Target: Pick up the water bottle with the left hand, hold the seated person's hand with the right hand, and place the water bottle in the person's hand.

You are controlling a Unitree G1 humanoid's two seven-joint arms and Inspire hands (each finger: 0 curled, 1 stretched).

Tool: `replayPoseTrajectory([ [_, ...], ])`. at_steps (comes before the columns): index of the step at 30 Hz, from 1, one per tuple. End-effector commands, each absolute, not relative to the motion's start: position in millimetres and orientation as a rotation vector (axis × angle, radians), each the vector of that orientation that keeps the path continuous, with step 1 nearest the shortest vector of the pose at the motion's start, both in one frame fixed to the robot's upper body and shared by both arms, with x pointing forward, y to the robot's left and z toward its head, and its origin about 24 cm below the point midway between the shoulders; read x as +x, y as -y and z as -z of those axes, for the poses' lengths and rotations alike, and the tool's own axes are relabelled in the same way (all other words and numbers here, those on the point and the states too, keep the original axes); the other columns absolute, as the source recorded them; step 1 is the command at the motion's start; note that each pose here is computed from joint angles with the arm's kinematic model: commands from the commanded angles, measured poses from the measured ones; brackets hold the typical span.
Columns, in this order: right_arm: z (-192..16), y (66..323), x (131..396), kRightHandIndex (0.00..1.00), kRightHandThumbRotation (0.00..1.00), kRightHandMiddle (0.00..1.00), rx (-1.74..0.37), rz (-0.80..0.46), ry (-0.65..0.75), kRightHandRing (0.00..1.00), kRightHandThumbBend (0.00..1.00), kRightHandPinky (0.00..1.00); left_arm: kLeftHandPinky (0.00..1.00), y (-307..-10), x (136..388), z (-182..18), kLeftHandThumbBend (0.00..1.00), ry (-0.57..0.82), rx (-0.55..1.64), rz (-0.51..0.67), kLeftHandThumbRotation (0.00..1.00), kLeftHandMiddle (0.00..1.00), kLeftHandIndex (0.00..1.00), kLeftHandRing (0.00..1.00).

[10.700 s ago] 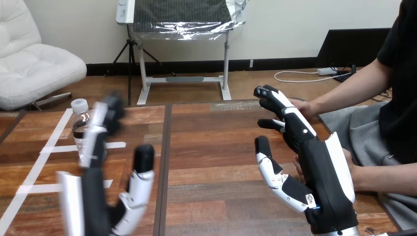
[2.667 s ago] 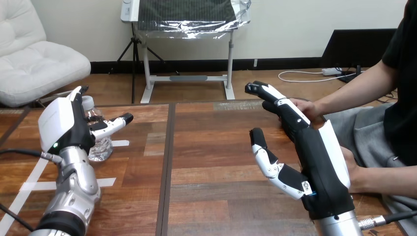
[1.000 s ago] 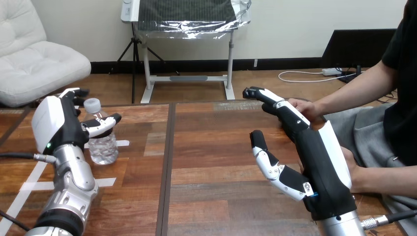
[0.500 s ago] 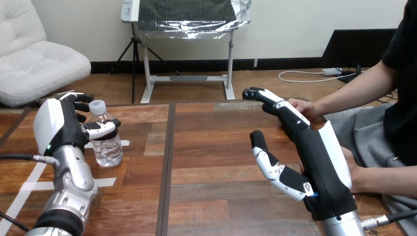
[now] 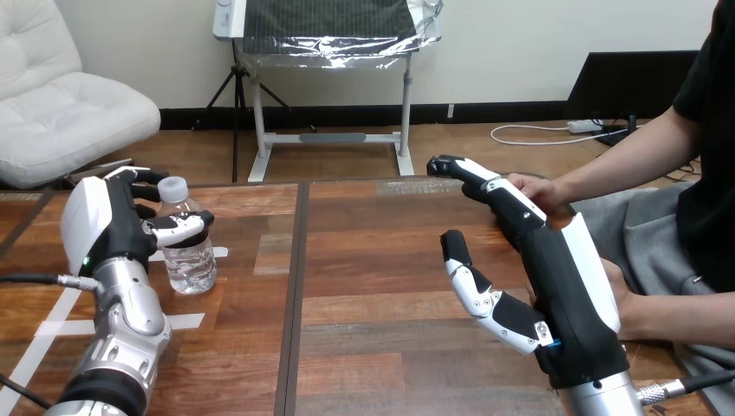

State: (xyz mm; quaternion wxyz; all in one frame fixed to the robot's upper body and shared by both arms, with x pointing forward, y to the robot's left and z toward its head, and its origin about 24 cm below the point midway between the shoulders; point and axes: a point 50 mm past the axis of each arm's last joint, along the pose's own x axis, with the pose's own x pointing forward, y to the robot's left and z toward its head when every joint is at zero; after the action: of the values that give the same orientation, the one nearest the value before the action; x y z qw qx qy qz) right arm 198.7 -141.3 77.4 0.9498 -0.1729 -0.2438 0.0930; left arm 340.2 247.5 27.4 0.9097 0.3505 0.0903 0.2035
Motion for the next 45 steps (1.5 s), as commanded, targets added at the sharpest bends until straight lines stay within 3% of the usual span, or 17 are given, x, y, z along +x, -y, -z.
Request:
replayPoseTrajectory([
  [1, -90, 141, 205, 0.8, 0.0, 0.87, -0.345, -0.179, 0.563, 0.89, 0.17, 0.88, 0.55, -248, 347, -37, 0.82, -0.171, 0.713, -0.409, 0.0, 0.66, 0.65, 0.62],
  [15, -91, 142, 204, 0.8, 0.0, 0.86, -0.351, -0.172, 0.563, 0.89, 0.18, 0.88, 0.56, -242, 346, -32, 0.84, -0.197, 0.723, -0.386, 0.01, 0.67, 0.66, 0.63],
  [32, -91, 144, 202, 0.79, 0.0, 0.87, -0.357, -0.168, 0.545, 0.89, 0.2, 0.88, 0.71, -239, 340, -21, 0.85, -0.233, 0.853, -0.324, 0.27, 0.82, 0.81, 0.8],
  [45, -90, 144, 202, 0.78, 0.0, 0.87, -0.356, -0.175, 0.539, 0.88, 0.2, 0.86, 0.73, -238, 340, -21, 0.86, -0.215, 0.851, -0.335, 0.33, 0.84, 0.82, 0.82],
])
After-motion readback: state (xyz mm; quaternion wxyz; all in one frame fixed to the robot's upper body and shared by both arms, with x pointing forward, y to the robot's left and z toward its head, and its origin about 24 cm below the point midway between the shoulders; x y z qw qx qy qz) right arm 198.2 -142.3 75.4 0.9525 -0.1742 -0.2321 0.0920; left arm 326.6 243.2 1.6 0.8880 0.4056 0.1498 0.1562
